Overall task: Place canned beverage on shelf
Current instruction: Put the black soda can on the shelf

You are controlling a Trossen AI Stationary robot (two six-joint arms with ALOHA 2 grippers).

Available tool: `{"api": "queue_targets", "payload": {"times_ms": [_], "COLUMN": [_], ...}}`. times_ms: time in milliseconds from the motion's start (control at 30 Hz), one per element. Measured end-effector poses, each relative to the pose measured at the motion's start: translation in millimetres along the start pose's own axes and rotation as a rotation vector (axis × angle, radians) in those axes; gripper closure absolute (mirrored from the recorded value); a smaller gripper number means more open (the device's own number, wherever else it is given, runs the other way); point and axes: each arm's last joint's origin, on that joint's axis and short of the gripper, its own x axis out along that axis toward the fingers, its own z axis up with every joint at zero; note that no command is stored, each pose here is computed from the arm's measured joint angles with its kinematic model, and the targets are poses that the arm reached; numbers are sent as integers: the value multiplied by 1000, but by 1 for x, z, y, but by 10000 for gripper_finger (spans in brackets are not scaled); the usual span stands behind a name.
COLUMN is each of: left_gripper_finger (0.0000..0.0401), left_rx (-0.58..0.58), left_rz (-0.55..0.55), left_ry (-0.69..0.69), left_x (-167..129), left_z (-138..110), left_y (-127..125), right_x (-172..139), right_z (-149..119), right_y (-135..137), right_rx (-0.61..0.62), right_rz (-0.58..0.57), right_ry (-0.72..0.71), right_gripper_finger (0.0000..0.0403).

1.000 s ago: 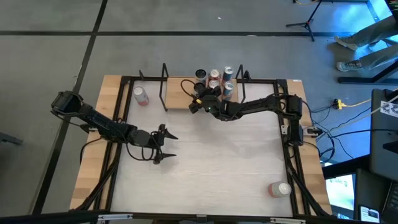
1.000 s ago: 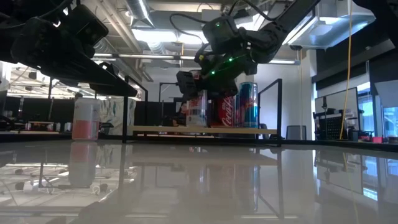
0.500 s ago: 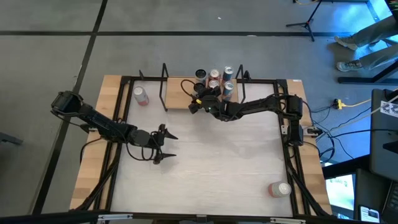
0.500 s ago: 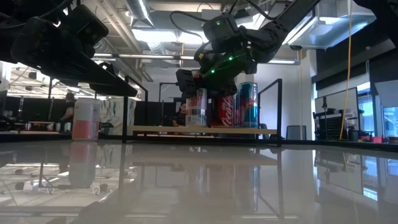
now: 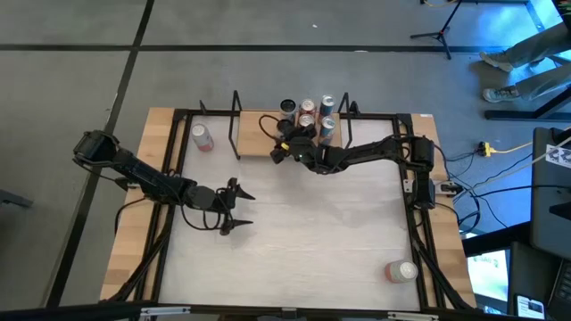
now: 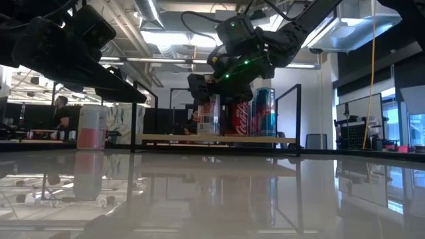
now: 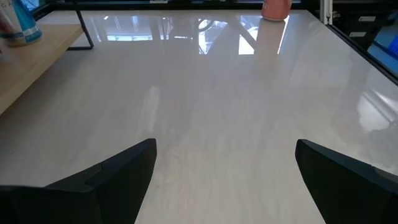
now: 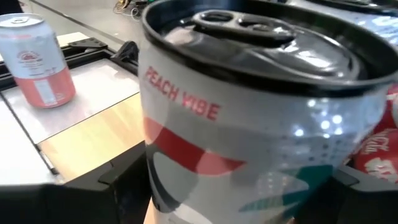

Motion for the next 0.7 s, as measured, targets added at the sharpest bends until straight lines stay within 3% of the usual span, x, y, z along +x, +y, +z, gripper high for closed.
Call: {"api": "queue_targets", "payload": {"times_ms": [500,700], "left_gripper_finger": [27,27], "left_rx": [-8,-5], "left_rz": [-14,-52], "left_ry": [2,6], "left_x": [0,0], "left_z": [0,0], "left_y": [0,-2], "right_x": [0,0], "right_z": [0,1], "right_y": [-1,-1], "right_rx": [-5,-6], "right_rz": [-18,-17], "right_ry": [-5,-4], "right_gripper_finger": [100,44]}}
